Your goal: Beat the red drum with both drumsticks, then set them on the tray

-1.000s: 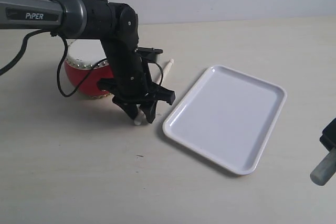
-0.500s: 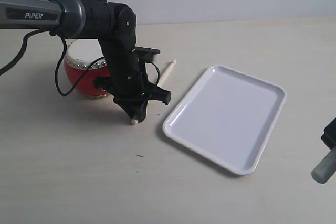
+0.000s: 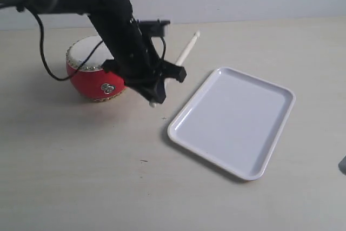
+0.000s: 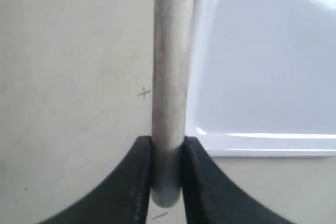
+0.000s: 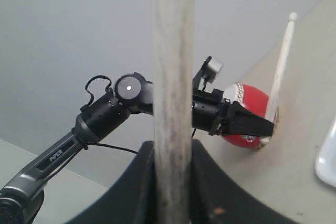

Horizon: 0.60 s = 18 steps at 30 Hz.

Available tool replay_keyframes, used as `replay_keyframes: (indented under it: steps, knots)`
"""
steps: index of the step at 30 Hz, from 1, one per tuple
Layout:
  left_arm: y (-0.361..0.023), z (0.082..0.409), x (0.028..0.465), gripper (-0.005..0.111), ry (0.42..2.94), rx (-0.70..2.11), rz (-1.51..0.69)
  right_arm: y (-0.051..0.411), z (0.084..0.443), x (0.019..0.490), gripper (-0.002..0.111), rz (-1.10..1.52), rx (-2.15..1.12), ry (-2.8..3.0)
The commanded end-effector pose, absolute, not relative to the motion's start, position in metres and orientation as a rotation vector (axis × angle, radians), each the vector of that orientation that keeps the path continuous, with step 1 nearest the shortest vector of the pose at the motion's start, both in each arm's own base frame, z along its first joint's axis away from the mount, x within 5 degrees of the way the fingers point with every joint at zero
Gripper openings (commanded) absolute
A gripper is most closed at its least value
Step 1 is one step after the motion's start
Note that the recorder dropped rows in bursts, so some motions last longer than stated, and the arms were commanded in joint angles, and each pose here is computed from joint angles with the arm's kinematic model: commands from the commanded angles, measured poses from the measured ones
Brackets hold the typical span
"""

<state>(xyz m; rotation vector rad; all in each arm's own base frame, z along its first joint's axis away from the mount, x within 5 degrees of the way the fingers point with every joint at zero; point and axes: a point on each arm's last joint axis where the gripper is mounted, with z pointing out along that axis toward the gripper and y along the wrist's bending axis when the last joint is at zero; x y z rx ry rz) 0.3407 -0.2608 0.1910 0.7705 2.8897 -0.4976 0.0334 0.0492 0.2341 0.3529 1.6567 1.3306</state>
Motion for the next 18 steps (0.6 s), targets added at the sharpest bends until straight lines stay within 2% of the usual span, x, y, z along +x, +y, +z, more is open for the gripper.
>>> replay_keyframes:
  steps: [1,6,10,14,18]
  knots:
    - [-0.262,0.252,0.325,0.0,2.711,0.795,-0.573,0.049,0.256,0.031,0.0,1.261,0.291,1.684]
    - [-0.26,0.309,0.298,0.0,2.554,0.837,-0.616,0.05,0.267,0.05,0.0,1.14,0.343,1.928]
    - [-0.258,0.332,0.274,0.0,2.482,0.879,-0.627,0.056,0.281,0.077,0.0,1.045,0.267,2.116]
    - [-0.251,0.331,0.25,0.0,2.468,0.932,-0.622,0.067,0.302,0.112,0.0,1.001,0.061,2.276]
    - [-0.234,0.309,0.232,0.0,2.515,0.925,-0.602,0.079,0.316,0.155,0.0,1.007,-0.135,2.428]
